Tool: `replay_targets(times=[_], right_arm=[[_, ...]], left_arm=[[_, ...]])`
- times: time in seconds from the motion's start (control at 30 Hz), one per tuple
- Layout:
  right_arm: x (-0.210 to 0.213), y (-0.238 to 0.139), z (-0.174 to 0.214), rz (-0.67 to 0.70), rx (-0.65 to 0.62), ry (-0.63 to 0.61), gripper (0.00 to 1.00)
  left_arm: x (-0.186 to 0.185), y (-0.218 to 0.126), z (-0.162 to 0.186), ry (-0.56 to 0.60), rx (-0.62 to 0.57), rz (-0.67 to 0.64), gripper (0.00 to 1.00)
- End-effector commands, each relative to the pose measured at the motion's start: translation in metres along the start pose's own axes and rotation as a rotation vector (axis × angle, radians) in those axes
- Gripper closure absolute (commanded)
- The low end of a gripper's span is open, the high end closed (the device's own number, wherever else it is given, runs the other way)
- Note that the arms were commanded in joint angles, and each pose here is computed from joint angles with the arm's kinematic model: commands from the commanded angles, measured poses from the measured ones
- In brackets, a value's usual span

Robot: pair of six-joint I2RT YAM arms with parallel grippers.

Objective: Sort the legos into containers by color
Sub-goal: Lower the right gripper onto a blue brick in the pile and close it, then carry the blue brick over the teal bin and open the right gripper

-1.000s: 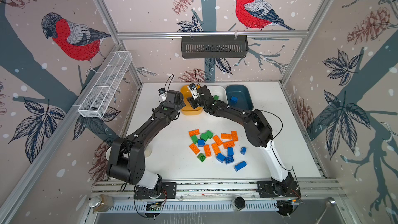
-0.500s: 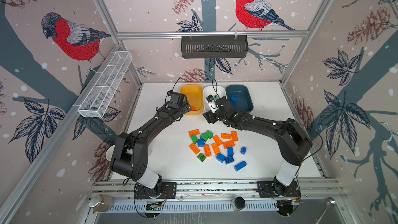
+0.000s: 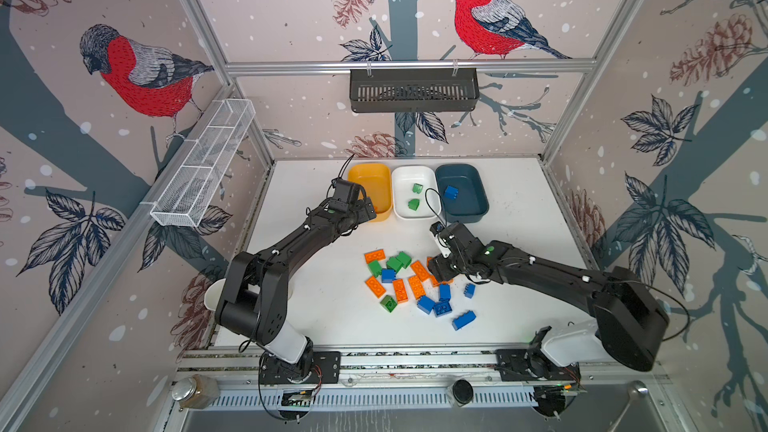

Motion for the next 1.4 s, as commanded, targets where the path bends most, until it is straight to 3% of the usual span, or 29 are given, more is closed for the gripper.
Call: replay_targets(times=[0.0, 0.1, 0.23, 0.33, 0.73, 1.03, 1.13, 1.37], right_arm=[[-0.028, -0.012, 0.034, 0.213, 0.06, 0.266, 0.22], [-0.041, -0.017, 0.052, 0.265, 0.018, 0.386, 0.21], [-0.045, -0.01, 0.064, 0.261, 0.04, 0.439, 0.21], [-0.046, -0.003, 0.068, 0.258, 0.06, 0.458, 0.27], [-0.046, 0.007, 0.075, 0.219, 0.046, 0.457, 0.58], [-0.048, 0.007, 0.07, 0.261, 0.043, 0.386, 0.72], [-0.046, 0.004, 0.064, 0.251, 0.009, 0.373, 0.76], [-0.043, -0.029, 0.011, 0.16, -0.276, 0.342, 0.79]], left_arm=[[-0.008, 0.001, -0.003, 0.004, -0.012, 0.05, 0.03], [-0.009, 0.002, -0.003, 0.016, -0.01, 0.057, 0.03], [-0.009, 0.004, -0.002, 0.022, -0.001, 0.053, 0.03], [-0.01, 0.005, -0.002, 0.018, -0.001, 0.059, 0.03], [-0.017, 0.006, -0.005, 0.03, 0.001, 0.061, 0.03], [-0.03, 0.004, -0.007, 0.073, -0.018, 0.062, 0.03], [-0.042, -0.003, -0.006, 0.122, -0.053, 0.145, 0.03], [-0.077, -0.029, 0.0, 0.291, -0.114, 0.537, 0.03]])
Point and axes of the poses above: each gripper's point midway between its finger pads, its own y axis out along the fingers, its own x axis along the line the jaws close on, z = x × y, the point moved 8 cm from there along -y, back along the fingers, and after that the axes turned 4 degrees about y, right-handed, at the moved point
